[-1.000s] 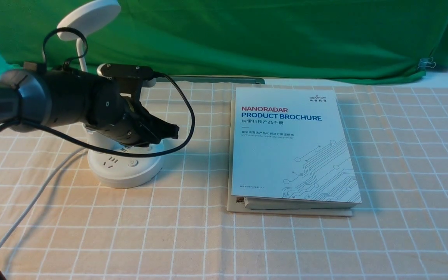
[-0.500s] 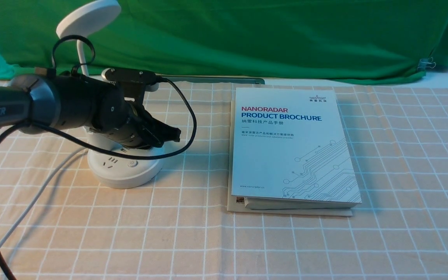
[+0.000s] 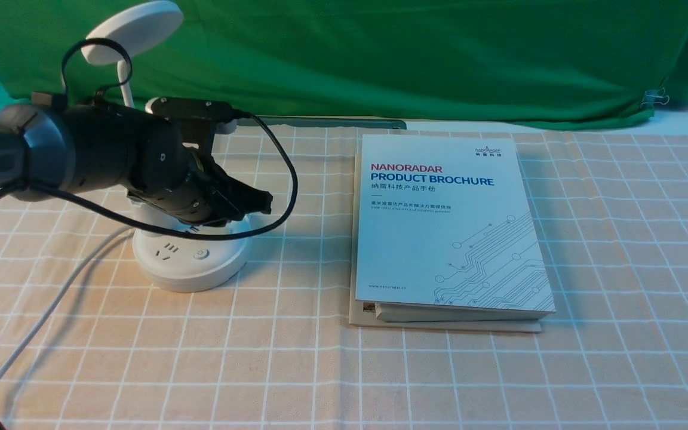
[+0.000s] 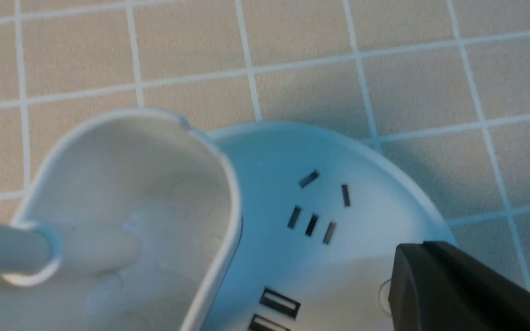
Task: Turn on the table lamp on the light coffee tablecloth with your hand.
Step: 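Press the power button on the lamp base to turn the lamp on with the left gripper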
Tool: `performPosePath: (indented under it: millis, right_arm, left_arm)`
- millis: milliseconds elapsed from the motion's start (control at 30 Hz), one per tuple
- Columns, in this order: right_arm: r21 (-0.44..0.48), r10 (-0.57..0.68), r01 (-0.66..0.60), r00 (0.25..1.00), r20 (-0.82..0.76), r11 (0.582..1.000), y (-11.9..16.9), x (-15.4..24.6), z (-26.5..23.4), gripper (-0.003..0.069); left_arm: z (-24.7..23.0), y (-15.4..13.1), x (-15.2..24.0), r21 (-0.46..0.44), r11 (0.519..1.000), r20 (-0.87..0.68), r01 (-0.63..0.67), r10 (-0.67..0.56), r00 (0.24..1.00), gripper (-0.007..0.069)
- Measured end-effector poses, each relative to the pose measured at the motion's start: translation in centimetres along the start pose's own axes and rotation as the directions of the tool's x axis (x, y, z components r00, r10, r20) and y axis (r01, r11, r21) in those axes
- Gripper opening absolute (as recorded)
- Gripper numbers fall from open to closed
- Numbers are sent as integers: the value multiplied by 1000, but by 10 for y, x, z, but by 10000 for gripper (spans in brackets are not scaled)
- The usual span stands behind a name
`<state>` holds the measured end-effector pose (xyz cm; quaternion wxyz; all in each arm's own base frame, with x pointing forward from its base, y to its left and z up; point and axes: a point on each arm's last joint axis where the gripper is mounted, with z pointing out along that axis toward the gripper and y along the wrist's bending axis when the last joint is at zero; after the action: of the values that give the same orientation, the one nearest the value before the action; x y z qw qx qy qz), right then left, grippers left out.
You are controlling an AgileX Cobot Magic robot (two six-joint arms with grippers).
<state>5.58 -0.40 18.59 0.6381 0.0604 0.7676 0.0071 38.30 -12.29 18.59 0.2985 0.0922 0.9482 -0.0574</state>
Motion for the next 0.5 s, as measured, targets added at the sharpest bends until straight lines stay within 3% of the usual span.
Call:
performPosePath:
  millis: [500]
  right_arm:
    - [0, 0, 0, 1000, 0, 1000, 0, 0, 0, 239]
  left_arm:
    - [12, 1, 5, -6, 1000, -36, -3, 3, 999, -1]
